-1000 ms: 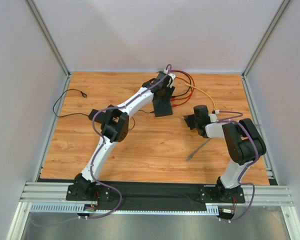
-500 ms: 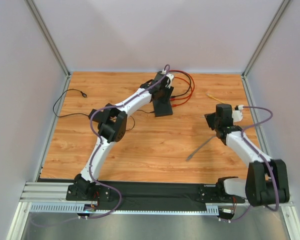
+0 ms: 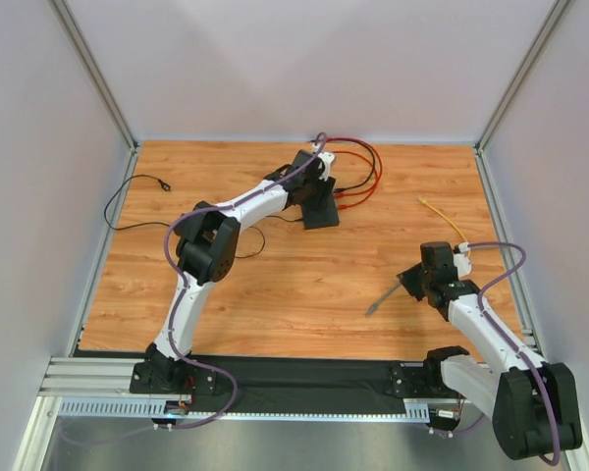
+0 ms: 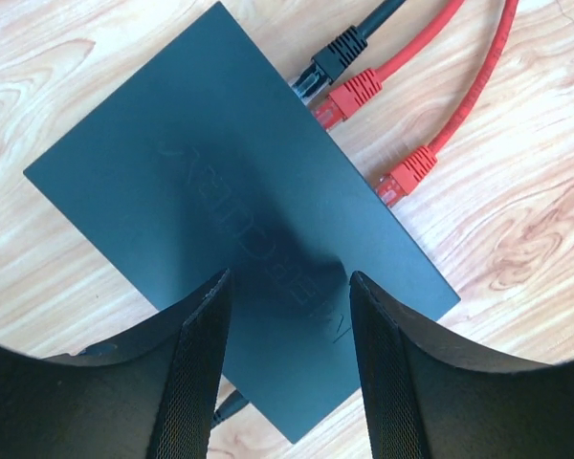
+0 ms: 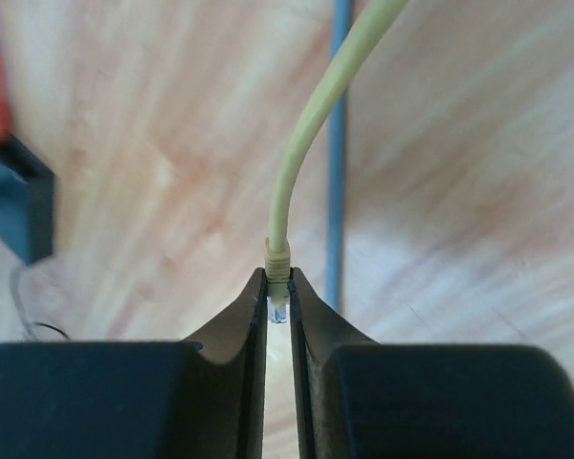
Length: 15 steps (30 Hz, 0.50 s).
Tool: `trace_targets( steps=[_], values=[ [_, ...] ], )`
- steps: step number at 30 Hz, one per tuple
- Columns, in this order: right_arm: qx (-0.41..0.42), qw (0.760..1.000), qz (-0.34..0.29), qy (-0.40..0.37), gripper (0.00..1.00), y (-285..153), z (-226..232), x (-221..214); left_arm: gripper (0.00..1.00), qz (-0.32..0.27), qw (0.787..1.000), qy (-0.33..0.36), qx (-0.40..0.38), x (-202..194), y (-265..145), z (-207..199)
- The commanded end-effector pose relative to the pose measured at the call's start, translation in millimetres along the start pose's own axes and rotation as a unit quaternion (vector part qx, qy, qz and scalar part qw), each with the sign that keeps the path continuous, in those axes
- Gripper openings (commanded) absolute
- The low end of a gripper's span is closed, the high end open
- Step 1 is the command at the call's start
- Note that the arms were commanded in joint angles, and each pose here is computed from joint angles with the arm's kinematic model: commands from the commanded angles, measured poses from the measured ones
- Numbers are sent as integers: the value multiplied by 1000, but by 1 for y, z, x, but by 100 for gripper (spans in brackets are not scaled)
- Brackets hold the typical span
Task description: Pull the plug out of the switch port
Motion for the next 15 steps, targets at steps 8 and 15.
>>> trace_targets(
  steps=[8,15],
  values=[
    [-14,990,113,-83,7,8,-17,-47,60,-19,1000,2,-14,-4,-21,-1],
    [0,980,164,-113,9,0,-21,-71,60,-40,999,-1,-17,3,-25,-3]
  ],
)
Point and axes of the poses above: each gripper's point midway between its finger pads, its own y axis out along the fingers, its own z axis along the line the jaws close on, x = y × z, the point moved 2 cm from there along -y, back along the fingers, and after that the axes turned 5 degrees about -y, right-handed, at the moved point
